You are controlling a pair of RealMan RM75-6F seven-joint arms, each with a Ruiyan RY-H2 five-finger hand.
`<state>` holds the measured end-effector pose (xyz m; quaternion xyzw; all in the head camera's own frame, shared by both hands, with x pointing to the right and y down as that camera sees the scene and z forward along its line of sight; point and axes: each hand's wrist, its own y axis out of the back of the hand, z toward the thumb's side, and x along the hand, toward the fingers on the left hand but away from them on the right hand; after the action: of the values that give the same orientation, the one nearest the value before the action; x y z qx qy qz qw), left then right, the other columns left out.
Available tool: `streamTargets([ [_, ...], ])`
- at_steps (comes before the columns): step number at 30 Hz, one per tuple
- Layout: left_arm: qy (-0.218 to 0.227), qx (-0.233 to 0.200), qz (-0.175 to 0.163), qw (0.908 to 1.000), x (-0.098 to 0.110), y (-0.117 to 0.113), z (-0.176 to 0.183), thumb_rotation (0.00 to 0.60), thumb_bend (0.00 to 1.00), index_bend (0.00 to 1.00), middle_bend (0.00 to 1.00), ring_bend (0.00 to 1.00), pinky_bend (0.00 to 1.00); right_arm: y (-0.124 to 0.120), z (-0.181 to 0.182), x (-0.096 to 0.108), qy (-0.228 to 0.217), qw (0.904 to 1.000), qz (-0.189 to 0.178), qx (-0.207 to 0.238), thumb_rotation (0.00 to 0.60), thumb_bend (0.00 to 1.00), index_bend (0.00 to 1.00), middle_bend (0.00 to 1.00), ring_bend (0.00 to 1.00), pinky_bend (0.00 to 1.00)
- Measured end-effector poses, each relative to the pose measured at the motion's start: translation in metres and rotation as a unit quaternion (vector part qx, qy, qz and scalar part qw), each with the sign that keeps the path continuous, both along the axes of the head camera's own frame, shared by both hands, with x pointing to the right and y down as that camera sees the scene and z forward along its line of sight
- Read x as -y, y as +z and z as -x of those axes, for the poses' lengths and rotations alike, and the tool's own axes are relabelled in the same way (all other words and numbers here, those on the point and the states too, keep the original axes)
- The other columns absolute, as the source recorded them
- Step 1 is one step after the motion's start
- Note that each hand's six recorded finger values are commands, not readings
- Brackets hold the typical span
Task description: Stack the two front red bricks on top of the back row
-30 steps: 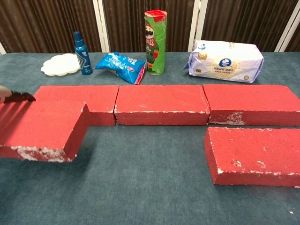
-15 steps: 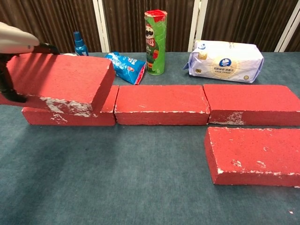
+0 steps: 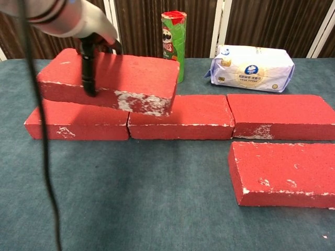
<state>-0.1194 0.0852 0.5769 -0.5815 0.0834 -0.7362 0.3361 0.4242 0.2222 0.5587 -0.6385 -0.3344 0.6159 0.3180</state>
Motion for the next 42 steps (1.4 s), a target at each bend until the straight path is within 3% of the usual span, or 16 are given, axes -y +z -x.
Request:
streamTargets([
  [6,-0.008,0.007,0.022,0.9997,0.004,0.011,-0.015,0.600,0.22,0.00,0.05,0.00,0.17,-0.001,-0.002,0.000,0.003,1.0000,-0.001,-0.001,0.600,0.00,0.10,0.08,0.09,0.00],
  [18,-0.083,0.002,0.058,0.9949,0.026,0.044,-0.026,0.600,0.22,0.00,0.05,0.00,0.17,0.007,-0.003,0.001,0.001,0.9999,0.011,-0.007,0.600,0.00,0.10,0.08,0.09,0.00],
  [29,-0.067,-0.011,0.028,0.9973,0.033,0.054,-0.038,0.600,0.22,0.00,0.03,0.00,0.15,0.009,-0.007,0.003,0.009,0.9998,0.012,-0.012,0.600,0.00,0.10,0.08,0.09,0.00],
  [42,-0.064,0.000,0.026,0.9976,0.029,0.059,-0.026,0.600,0.22,0.00,0.02,0.00,0.15,0.009,-0.005,0.001,0.007,0.9998,0.014,-0.012,0.600,0.00,0.10,0.08,0.09,0.00],
])
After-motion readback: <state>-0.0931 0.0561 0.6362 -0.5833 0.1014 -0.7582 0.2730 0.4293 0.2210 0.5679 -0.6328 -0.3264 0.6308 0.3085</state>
